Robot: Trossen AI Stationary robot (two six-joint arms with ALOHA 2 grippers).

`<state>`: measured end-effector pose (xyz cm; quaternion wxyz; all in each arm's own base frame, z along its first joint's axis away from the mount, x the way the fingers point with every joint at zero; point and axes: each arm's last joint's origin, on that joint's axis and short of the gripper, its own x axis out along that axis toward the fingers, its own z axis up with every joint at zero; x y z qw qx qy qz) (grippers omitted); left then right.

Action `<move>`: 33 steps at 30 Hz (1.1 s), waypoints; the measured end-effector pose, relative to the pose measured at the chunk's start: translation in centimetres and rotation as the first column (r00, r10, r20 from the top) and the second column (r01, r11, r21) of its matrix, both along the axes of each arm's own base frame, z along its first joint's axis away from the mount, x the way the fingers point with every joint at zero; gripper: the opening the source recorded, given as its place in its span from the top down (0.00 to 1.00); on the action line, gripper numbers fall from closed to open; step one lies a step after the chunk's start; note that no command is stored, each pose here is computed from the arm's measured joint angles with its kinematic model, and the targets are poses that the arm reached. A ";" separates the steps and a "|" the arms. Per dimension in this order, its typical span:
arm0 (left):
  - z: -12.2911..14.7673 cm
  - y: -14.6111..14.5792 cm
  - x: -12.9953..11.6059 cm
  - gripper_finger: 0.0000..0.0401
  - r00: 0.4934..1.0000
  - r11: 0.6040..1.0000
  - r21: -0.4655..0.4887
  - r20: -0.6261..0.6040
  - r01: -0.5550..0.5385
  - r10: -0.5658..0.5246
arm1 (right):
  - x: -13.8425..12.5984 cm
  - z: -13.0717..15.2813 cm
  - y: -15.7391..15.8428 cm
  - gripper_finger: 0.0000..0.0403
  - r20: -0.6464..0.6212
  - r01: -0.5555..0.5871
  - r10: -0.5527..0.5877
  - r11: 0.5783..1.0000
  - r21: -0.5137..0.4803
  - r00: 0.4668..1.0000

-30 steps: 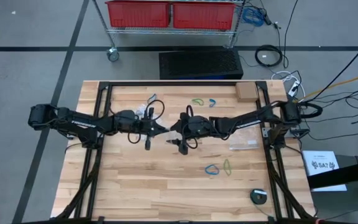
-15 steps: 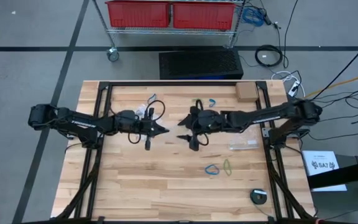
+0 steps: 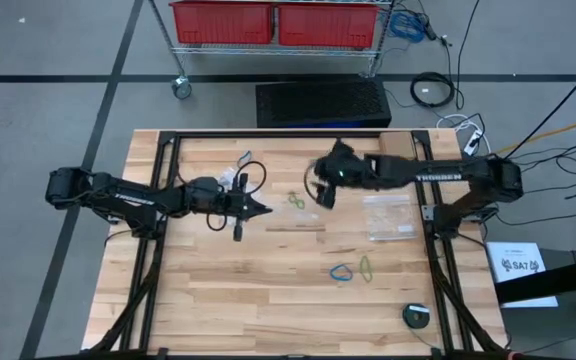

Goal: Sort rubber bands
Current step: Put the blue rubber band into the bottom left transparent zip bag

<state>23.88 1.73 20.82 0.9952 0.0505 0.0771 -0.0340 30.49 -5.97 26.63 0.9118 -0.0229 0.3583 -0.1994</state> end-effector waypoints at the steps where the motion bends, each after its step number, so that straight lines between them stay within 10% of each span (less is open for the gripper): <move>1: 0.0 0.0 0.0 1.00 1.000 1.000 0.000 0.000 0.000 0.000 | -0.3 -0.4 -1.1 0.37 -0.039 0.033 -0.033 0.999 0.008 0.999; 13: -0.2 0.0 0.0 1.00 1.000 1.000 -0.002 -0.022 0.001 -0.001 | -2.6 -7.8 -11.9 0.37 -0.378 0.082 -0.042 0.992 0.091 0.925; 25: -0.3 0.0 -0.1 1.00 1.000 1.000 -0.002 -0.027 0.006 -0.006 | -4.2 -14.0 -15.9 0.39 -0.510 0.257 -0.113 0.941 0.222 0.853; 33: -0.3 0.0 -0.1 1.00 1.000 1.000 -0.003 -0.027 0.006 -0.006 | -3.9 -13.5 -14.4 0.83 -0.509 0.227 -0.046 0.926 0.301 0.860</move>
